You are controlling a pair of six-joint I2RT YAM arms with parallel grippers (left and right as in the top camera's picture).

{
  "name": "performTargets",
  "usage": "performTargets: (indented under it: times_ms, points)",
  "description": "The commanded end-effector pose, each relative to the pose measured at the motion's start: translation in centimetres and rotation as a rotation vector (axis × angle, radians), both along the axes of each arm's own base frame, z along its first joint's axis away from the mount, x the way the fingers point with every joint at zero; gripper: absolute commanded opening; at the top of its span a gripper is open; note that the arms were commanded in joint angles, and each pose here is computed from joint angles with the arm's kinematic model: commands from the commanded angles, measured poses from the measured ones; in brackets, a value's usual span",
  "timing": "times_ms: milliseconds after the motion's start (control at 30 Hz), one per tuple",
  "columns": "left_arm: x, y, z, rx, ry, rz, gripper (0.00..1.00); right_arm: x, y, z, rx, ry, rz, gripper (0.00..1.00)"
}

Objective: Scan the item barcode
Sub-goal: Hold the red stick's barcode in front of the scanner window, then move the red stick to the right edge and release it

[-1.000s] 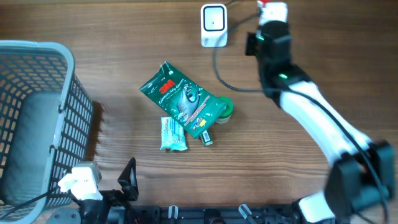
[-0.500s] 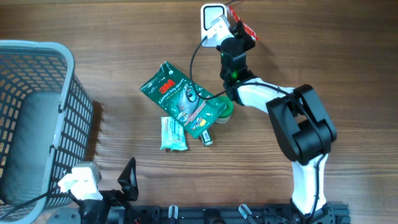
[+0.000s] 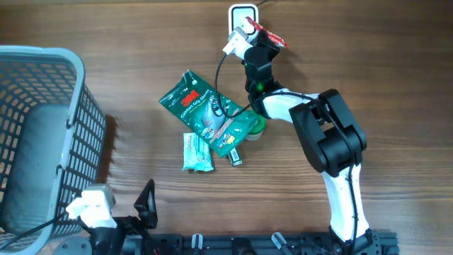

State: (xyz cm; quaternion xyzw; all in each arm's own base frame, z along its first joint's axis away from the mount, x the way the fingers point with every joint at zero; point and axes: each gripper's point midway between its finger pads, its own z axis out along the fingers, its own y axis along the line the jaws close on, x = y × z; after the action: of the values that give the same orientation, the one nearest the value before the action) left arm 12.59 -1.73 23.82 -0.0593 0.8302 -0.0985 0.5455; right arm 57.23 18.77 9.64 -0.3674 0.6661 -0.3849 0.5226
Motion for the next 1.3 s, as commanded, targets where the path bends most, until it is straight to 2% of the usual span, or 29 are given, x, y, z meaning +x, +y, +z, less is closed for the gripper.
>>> performTargets:
  times_ms: [0,267,467,533,667,767,900,1067,1200,1267]
  points:
    - [-0.1,-0.2,0.1,-0.011,-0.008,-0.006,1.00,0.2,1.8,-0.1,-0.031,0.000,0.069,0.05]
    - [-0.1,-0.2,0.1,-0.011,-0.007,-0.006,1.00,0.1,2.5,-0.6,-0.137,0.030,0.128,0.05]
    - [-0.1,-0.2,0.1,-0.011,-0.007,-0.006,1.00,-0.3,2.7,-1.9,-0.150,0.085,0.137,0.04]
    - [-0.1,-0.2,0.1,-0.011,-0.007,-0.006,1.00,-0.3,2.7,-1.1,-0.125,0.082,0.132,0.04]
    - [-0.1,-0.2,0.1,-0.011,-0.008,-0.006,1.00,-0.1,1.2,5.2,0.008,-0.020,0.063,0.05]
    - [-0.1,-0.2,0.1,-0.011,-0.007,-0.006,1.00,-0.6,-4.3,12.7,0.179,-0.097,-0.083,0.04]
    - [-0.1,-0.2,0.1,-0.011,-0.007,-0.006,1.00,-1.8,-13.7,15.5,0.418,-0.096,-0.306,0.04]
    - [-0.1,-0.2,0.1,-0.011,-0.007,-0.006,1.00,-4.4,-28.0,11.4,0.632,-0.046,-0.663,0.04]
    - [-0.1,-0.2,0.1,-0.011,-0.008,-0.006,1.00,-7.5,-37.0,7.6,0.748,0.045,-0.815,0.04]
    - [-0.1,-0.2,0.1,-0.011,-0.007,-0.006,1.00,-9.4,-41.5,6.8,0.790,0.010,-0.921,0.04]
